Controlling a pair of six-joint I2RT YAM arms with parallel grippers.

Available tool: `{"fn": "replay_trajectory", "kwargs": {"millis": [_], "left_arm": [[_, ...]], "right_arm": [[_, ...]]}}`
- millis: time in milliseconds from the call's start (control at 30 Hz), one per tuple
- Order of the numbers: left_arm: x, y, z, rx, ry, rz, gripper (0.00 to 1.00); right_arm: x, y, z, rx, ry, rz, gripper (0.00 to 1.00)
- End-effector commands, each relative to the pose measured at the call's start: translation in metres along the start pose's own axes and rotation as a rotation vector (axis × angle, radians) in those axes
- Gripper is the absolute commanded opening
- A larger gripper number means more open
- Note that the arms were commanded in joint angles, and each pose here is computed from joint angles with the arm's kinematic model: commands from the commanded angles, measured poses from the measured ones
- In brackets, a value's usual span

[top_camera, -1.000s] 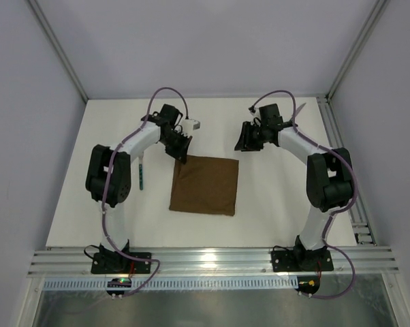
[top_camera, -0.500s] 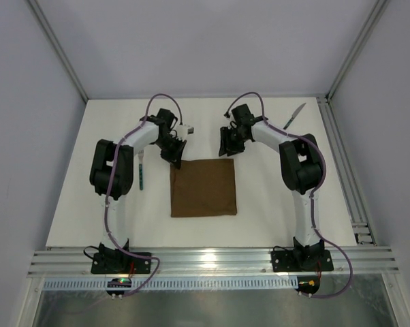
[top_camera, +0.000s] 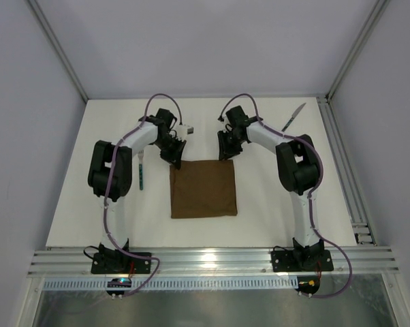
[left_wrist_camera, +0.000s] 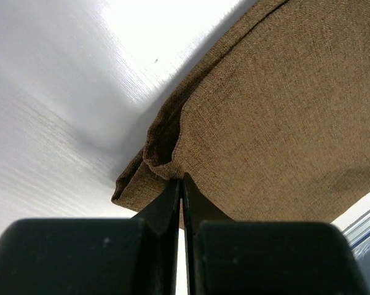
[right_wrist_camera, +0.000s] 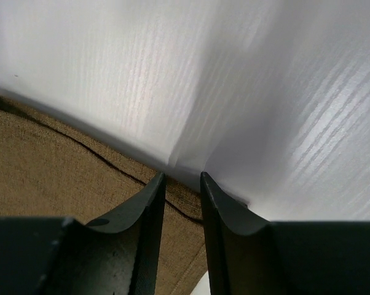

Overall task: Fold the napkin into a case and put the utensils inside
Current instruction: Smooth out the square-folded napkin at the center of the board.

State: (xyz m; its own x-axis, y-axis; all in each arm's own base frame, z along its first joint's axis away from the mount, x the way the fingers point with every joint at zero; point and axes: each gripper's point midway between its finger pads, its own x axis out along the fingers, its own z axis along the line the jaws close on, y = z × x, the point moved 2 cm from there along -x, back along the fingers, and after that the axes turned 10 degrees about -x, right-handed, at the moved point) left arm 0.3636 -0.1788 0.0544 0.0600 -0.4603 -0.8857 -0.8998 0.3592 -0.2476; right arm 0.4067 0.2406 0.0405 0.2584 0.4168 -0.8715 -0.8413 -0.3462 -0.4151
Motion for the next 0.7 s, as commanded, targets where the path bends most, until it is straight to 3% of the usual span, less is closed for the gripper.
{"fn": "replay_trajectory", "kwargs": {"millis": [0,100,233,500,667], "left_arm": [[-0.019,-0.002,-0.014,0.037,0.030,-0.040,0.01],[-0.021,-0.002,-0.016,0.046,0.041,-0.043,0.00],[-0.027,0.002,-0.025,0.040,0.083,-0.028,0.00],[-0.045,0.047,-0.026,-0.038,0.108,0.139,0.00],[-0.043,0.052,-0.010,-0.044,0.071,0.130,0.00]], "right_arm": [[0.008,0.026,0.010,-0.030,-0.014,0.088,0.34],[0.006,0.026,0.008,-0.024,0.013,0.073,0.31],[0.010,0.028,0.010,-0.010,-0.008,0.081,0.04],[-0.006,0.015,0.000,0.026,0.049,-0.037,0.04],[-0.009,0.006,0.004,0.016,0.030,-0.073,0.04]]}}
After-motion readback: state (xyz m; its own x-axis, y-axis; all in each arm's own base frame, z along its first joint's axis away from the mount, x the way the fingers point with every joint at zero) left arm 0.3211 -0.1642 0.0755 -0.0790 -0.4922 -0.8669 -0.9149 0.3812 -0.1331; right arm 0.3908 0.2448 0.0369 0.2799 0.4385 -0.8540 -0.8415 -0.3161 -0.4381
